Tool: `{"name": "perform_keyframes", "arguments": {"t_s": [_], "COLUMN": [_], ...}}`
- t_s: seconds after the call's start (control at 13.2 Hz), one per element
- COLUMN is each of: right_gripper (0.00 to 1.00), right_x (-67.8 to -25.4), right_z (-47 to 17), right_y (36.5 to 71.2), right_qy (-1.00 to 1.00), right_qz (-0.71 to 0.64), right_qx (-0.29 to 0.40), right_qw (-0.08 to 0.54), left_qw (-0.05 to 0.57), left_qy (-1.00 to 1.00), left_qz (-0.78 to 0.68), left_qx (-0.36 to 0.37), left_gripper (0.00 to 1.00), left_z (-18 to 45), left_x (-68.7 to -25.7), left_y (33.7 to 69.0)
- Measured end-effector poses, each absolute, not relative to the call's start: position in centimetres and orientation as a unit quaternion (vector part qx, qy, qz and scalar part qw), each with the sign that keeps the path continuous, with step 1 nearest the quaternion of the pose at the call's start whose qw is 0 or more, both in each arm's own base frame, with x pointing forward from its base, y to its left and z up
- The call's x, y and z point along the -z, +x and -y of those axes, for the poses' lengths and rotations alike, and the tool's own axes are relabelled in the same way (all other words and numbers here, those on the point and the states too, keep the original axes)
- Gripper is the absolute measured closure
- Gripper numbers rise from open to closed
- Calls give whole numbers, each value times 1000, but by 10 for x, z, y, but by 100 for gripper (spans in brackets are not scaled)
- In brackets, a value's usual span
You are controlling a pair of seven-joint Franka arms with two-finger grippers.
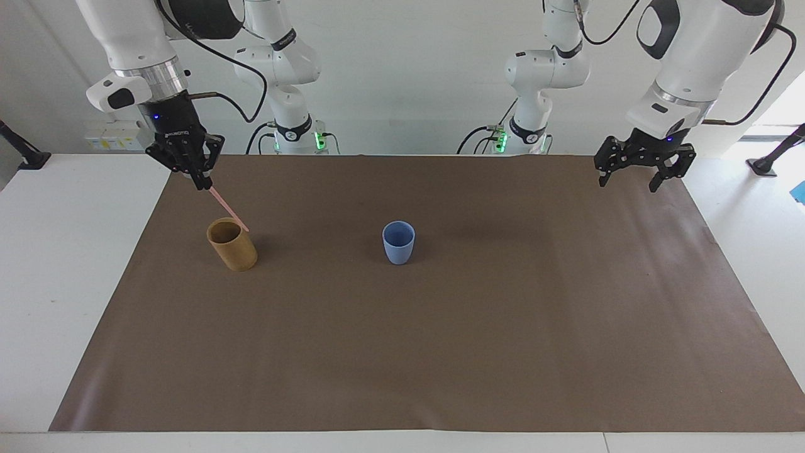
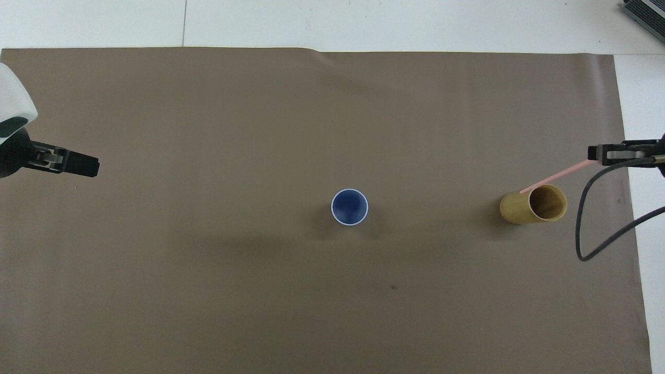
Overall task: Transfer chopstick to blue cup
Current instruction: 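Carry the pink stick with the right gripper and lower it into the blue cup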
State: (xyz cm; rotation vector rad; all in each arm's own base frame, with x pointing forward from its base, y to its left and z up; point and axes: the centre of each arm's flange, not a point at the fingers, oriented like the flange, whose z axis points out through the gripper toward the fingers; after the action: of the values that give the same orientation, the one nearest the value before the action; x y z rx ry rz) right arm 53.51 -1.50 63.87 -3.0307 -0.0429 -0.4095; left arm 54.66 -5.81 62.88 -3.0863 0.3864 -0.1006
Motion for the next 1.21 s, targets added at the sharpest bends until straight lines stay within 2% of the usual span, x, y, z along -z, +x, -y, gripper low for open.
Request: {"name": "perform_keyframes", "arguments": {"t_s": [0.23, 0.38, 0.53, 0.83, 1.21], "right_gripper": [90, 90, 90, 90, 90], "right_x": [-663, -665, -664, -660, -645], "right_z": [9, -9, -51, -189, -232], "right_y": [516, 512, 513, 494, 487], "right_qy": [-987, -986, -983, -971, -965], "right_qz": [19, 30, 19, 33, 57], "right_qx": [154, 157, 167, 204, 217], "right_qw": [46, 53, 69, 123, 137], "left_qw": [7, 7, 6, -9, -19], "left_qy": [-992, -992, -992, -992, -993], "left_qz": [-123, -123, -122, -122, -116], "left_qx": [32, 32, 30, 22, -8], "left_gripper": [0, 0, 0, 0, 0], "left_z": [58, 58, 57, 58, 53], "left_x": [-667, -681, -681, -679, -665], "left_y": [535, 531, 530, 529, 527]}}
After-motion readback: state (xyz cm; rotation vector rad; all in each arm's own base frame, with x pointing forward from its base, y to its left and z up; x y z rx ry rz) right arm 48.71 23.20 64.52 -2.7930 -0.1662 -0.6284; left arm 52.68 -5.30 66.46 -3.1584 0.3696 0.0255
